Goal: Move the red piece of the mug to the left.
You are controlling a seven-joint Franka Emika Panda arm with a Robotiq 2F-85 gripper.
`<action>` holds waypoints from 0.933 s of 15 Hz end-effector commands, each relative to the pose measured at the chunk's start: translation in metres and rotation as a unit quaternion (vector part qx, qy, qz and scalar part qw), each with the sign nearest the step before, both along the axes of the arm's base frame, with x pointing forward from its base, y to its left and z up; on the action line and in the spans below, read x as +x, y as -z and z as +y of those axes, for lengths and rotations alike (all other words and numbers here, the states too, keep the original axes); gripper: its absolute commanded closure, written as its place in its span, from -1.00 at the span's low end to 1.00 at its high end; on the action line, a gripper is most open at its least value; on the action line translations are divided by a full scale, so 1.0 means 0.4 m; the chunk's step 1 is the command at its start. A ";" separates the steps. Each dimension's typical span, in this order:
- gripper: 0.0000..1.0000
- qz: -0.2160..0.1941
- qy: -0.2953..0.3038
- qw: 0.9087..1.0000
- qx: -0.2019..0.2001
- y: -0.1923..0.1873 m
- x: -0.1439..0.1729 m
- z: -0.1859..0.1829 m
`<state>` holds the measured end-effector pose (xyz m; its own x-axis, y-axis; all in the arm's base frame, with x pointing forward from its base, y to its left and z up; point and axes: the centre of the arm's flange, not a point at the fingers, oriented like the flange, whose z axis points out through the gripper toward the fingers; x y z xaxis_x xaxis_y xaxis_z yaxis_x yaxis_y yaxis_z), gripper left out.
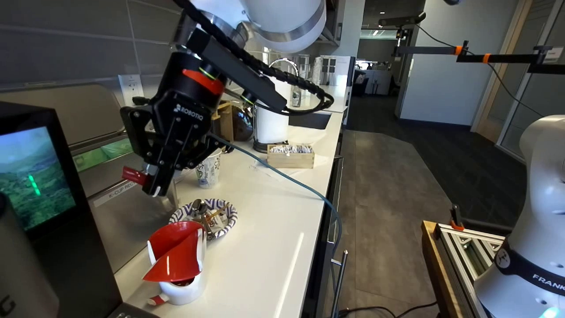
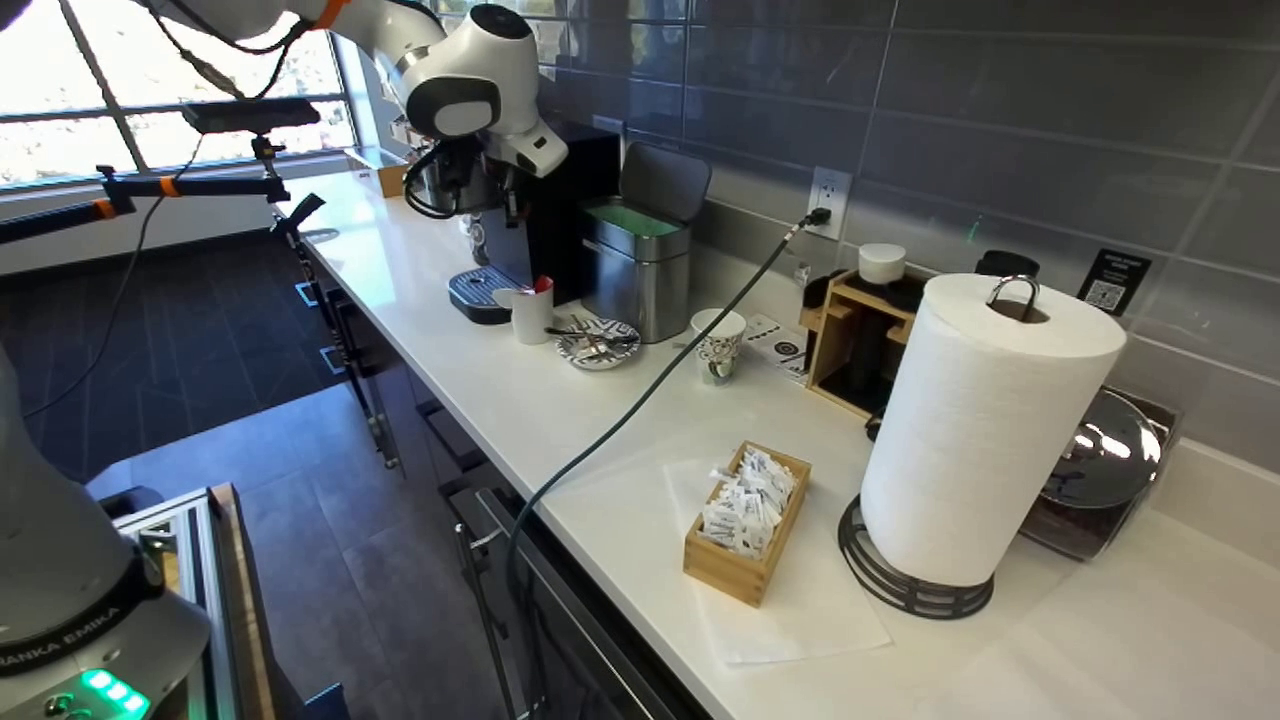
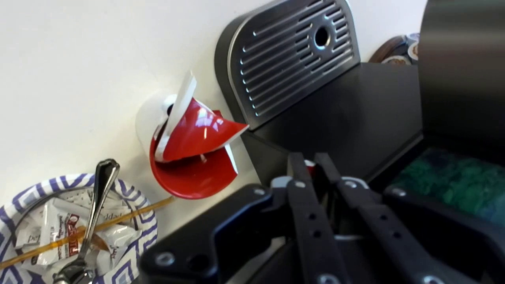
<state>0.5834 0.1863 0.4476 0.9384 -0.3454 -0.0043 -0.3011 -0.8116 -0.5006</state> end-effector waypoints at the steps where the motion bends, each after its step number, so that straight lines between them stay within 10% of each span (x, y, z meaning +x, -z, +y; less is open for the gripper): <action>1: 0.95 0.039 0.001 0.999 -0.035 0.054 0.004 0.023; 14: 0.95 0.099 0.010 0.991 -0.092 0.145 0.032 0.021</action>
